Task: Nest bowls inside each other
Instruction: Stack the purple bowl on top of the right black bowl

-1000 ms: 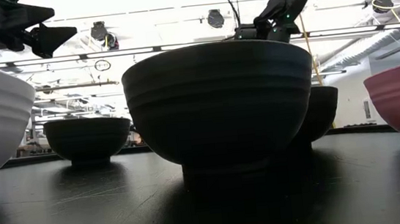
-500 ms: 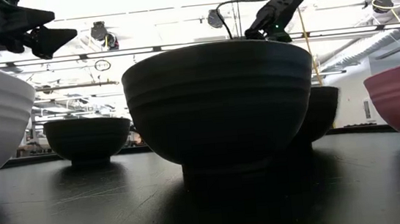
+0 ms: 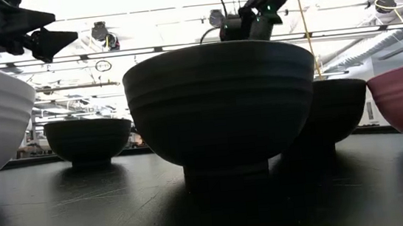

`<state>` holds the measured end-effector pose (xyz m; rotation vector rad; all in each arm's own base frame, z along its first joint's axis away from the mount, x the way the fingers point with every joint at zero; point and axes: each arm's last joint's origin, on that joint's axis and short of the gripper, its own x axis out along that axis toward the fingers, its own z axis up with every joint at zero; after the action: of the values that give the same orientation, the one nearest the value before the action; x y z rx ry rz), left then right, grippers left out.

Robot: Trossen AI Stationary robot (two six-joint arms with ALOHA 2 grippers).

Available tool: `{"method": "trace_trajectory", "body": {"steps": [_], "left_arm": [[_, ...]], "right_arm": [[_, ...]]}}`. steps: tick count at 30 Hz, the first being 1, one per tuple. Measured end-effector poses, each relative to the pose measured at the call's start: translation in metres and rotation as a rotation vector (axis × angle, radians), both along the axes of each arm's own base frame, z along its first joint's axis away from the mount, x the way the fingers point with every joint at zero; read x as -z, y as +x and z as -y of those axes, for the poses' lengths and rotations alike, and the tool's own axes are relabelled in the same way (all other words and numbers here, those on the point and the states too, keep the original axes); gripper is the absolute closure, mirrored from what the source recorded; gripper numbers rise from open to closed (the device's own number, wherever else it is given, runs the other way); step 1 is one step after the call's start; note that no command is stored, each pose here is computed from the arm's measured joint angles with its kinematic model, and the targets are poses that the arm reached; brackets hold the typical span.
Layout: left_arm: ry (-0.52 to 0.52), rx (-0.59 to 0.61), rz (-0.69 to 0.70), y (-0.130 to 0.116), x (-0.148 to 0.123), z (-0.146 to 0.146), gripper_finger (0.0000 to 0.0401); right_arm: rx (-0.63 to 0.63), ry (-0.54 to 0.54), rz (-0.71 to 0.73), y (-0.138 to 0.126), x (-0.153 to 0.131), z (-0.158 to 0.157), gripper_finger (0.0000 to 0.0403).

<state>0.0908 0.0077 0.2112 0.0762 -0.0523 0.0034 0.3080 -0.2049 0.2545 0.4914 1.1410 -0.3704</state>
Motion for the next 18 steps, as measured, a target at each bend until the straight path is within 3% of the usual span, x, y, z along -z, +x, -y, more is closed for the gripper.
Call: {"method": "trace_trajectory", "body": {"steps": [10, 18], "left_arm": [[-0.009, -0.019, -0.022, 0.000, 0.002, -0.001, 0.0052], [-0.030, -0.019, -0.012, 0.000, 0.001, -0.001, 0.0052]], "right_arm": [[-0.099, 0.006, 0.021, -0.002, -0.074, -0.059, 0.0402], [-0.187, 0.076, -0.070, 0.003, -0.079, -0.121, 0.0402]]}}
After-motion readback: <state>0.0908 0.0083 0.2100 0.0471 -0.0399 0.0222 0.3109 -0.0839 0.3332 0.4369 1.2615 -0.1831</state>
